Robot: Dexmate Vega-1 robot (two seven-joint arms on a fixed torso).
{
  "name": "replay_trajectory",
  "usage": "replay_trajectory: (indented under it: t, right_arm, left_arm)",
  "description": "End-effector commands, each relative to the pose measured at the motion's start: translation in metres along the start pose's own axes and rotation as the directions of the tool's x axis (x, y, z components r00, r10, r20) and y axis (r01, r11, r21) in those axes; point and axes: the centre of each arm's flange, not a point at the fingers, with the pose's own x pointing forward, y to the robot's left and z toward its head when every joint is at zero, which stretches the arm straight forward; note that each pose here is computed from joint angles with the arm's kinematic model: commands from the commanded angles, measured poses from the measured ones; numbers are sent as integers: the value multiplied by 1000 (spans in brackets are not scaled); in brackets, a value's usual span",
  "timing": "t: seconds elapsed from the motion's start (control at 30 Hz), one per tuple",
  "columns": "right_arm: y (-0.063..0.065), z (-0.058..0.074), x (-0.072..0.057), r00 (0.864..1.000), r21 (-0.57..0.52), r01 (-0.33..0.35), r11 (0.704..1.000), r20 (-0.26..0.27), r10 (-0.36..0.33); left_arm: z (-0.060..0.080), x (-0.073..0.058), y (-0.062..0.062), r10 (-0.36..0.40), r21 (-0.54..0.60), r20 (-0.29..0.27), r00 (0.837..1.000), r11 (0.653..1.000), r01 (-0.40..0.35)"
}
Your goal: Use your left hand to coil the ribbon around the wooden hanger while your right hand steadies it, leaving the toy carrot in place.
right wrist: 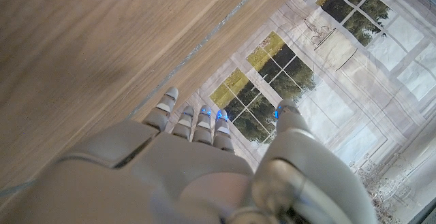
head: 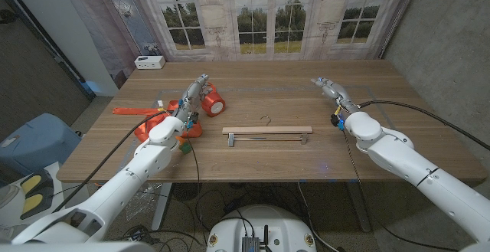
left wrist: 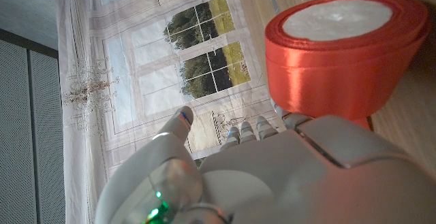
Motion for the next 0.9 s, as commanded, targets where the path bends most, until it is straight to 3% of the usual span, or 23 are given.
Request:
replay_trajectory:
  t: [0.03, 0.37, 0.9]
  right_arm:
    - [10, 22, -20, 999, -186, 26, 982, -39, -34]
    - [21, 36, -29, 997, -286, 31, 958, -56, -49]
    - [38, 60, -41, 994, -478, 13, 878, -93, -65]
  left_arm:
    - [-1, -2, -3, -16, -1, -5, 1000, 1000, 16]
    - [-1, -4, -3, -22, 1, -7, 1000, 1000, 22]
    - [0, -6, -7, -32, 2, -11, 999, 999, 32]
